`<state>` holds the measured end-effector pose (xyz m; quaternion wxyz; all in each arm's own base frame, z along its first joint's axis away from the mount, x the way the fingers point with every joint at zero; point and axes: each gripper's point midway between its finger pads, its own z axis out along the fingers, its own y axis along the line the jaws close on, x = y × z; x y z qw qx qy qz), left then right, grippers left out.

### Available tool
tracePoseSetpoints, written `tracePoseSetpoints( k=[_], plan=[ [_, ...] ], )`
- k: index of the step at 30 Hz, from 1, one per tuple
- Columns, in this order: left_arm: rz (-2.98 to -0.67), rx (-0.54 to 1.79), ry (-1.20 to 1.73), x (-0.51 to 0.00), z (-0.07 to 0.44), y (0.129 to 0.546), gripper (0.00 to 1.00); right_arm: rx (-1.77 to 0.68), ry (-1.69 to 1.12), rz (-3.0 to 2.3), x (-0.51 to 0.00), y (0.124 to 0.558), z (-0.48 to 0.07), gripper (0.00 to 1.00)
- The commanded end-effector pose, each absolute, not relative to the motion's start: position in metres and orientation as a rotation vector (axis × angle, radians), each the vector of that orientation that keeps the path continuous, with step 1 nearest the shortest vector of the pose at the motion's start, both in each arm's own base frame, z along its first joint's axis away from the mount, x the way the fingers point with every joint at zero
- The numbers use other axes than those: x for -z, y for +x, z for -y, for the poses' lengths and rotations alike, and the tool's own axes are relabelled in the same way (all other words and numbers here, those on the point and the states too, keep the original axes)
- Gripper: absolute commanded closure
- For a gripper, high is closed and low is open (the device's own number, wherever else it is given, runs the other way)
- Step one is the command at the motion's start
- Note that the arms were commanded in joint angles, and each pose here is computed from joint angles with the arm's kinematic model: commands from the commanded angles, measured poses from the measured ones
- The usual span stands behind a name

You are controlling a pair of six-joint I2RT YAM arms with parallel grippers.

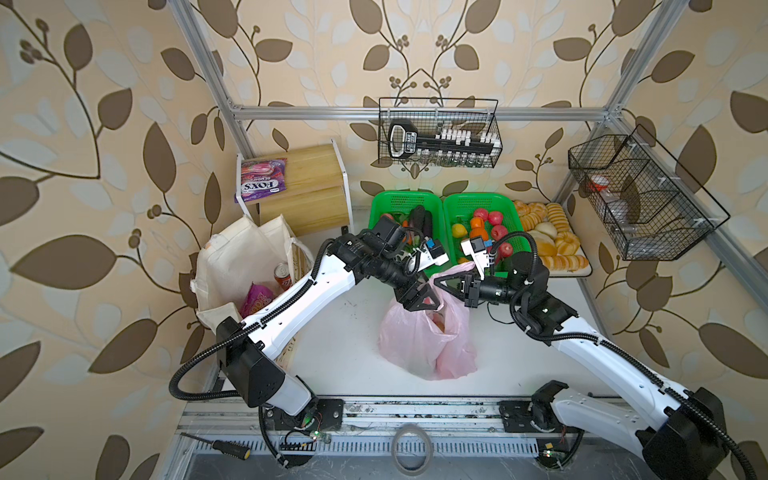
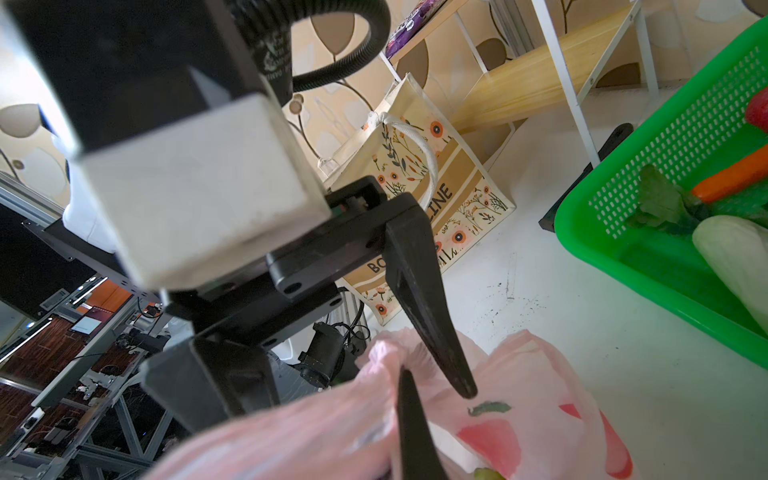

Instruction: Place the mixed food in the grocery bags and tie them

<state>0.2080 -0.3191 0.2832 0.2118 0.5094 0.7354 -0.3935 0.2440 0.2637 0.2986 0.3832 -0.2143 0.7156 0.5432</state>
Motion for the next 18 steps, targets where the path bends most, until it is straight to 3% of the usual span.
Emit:
tracePoseSetpoints(
  k=[1,5,10,18],
  plan=[
    [-1.993,1.125,1.441,-0.304,0.313,0.196,0.16,-1.371,-0.57,-1.758,-0.314,0.243,-0.263,1.0],
    [-2.053,0.994,1.333,-0.303,0.306,0.218,0.13,-1.371,-0.573,-1.755,-0.316,0.243,-0.262,1.0],
    [-1.931,1.112,1.346,-0.324,0.309,0.203,0.08,-1.371,-0.572,-1.757,-0.315,0.242,-0.263,1.0],
    [-1.94,1.178,1.378,-0.322,0.311,0.195,0.05,-1.371,-0.575,-1.754,-0.316,0.242,-0.263,1.0]
  ],
)
